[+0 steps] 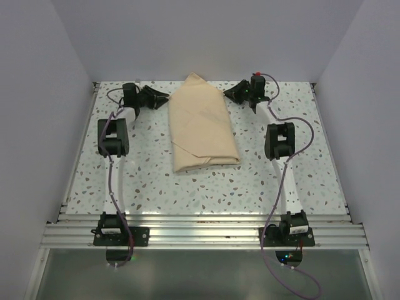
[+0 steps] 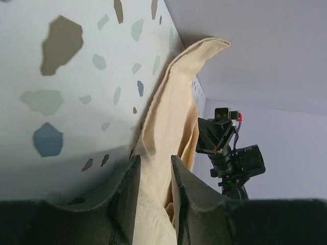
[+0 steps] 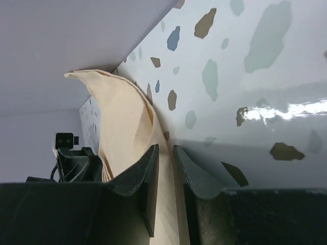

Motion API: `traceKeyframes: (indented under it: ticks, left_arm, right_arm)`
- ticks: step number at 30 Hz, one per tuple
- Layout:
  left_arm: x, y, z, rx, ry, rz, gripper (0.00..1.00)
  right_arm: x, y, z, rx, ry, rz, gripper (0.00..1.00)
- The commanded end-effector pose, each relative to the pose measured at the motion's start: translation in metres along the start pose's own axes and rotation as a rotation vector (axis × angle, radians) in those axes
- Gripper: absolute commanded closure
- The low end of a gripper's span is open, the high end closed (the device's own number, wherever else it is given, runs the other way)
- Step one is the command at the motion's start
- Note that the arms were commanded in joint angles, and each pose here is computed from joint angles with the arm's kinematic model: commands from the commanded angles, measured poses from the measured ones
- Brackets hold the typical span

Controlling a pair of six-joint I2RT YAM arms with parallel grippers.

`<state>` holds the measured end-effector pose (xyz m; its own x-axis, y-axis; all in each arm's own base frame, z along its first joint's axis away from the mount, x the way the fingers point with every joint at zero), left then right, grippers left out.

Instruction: Prepare the surgical pack

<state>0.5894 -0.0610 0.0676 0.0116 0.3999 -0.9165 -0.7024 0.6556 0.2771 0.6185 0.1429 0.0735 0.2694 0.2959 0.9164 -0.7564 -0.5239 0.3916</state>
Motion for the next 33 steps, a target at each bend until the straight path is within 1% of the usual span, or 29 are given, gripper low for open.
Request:
traceKeyframes:
  ticks: [1,2,3,4,5,6,8,9,10,11,15,19,20,21,25,27,29,31,32,33]
  left_arm:
    - [-0.028,0.028,0.034,-0.065,-0.138,-0.015,0.65]
    - [-0.036,0.034,0.036,-0.071,-0.162,-0.009,0.64]
    - [-0.037,0.037,0.037,-0.076,-0.195,0.010,0.62]
    - [-0.044,0.041,0.038,-0.084,-0.221,0.011,0.61]
    - [-0.041,0.041,0.034,-0.075,-0.222,0.031,0.59]
    - [-0.039,0.041,0.033,-0.079,-0.242,0.040,0.57]
    - [-0.036,0.037,0.029,-0.072,-0.252,0.033,0.55]
    - [-0.036,0.033,0.025,-0.064,-0.258,0.030,0.46]
    - [-0.031,0.028,0.022,-0.055,-0.260,0.038,0.44]
    - [-0.032,0.025,0.022,-0.049,-0.282,0.048,0.41]
    - [-0.025,0.005,0.007,-0.030,-0.295,0.076,0.41]
    - [-0.008,-0.003,0.000,-0.018,-0.285,0.115,0.41]
    - [-0.012,-0.013,-0.012,0.003,-0.290,0.110,0.41]
    - [-0.010,-0.015,-0.015,0.007,-0.289,0.114,0.41]
    - [0.001,-0.022,-0.023,0.015,-0.273,0.123,0.43]
    - [0.002,-0.025,-0.023,0.014,-0.264,0.110,0.46]
    - [0.004,-0.026,-0.023,0.011,-0.259,0.100,0.55]
    - [0.001,-0.027,-0.021,0.011,-0.260,0.084,0.63]
    - [-0.001,-0.027,-0.020,0.011,-0.257,0.079,0.69]
    - [-0.004,-0.027,-0.018,0.010,-0.262,0.068,0.72]
  right_arm:
    - [0.044,0.029,0.024,-0.049,0.102,0.076,0.75]
    - [0.046,0.033,0.026,-0.046,0.114,0.074,0.72]
    - [0.047,0.035,0.025,-0.029,0.132,0.076,0.67]
    - [0.050,0.039,0.026,-0.029,0.170,0.077,0.64]
    - [0.048,0.039,0.024,-0.022,0.184,0.072,0.60]
    - [0.044,0.038,0.023,-0.003,0.192,0.077,0.54]
    - [0.030,0.030,0.020,0.032,0.192,0.083,0.50]
    - [0.028,0.028,0.018,0.055,0.197,0.097,0.47]
    - [0.015,0.019,0.012,0.076,0.197,0.088,0.45]
    - [0.011,0.016,0.009,0.088,0.207,0.087,0.44]
    - [-0.002,0.001,-0.009,0.118,0.249,0.077,0.42]
    - [-0.007,-0.009,-0.023,0.118,0.296,0.059,0.44]
    - [-0.007,-0.011,-0.028,0.113,0.302,0.050,0.45]
    - [-0.008,-0.013,-0.028,0.104,0.307,0.051,0.45]
    - [-0.013,-0.019,-0.028,0.072,0.312,0.037,0.48]
    - [-0.016,-0.023,-0.027,0.056,0.306,0.040,0.50]
    - [-0.016,-0.025,-0.028,0.056,0.305,0.050,0.51]
    - [-0.015,-0.028,-0.032,0.058,0.301,0.060,0.56]
    - [-0.013,-0.028,-0.034,0.061,0.306,0.068,0.57]
    - [-0.010,-0.029,-0.037,0.063,0.311,0.073,0.59]
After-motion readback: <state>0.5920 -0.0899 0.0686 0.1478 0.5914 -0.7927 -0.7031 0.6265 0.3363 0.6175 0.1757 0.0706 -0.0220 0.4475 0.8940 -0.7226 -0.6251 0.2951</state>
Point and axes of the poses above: each gripper's point midway between its finger pads, its own y axis back along the fingers, its own x axis along the line the jaws close on, z = x × y, the point moved 10 cm from there along y, back along the fingers, and after that the axes turned 14 degrees about -y, right-handed, at the moved point
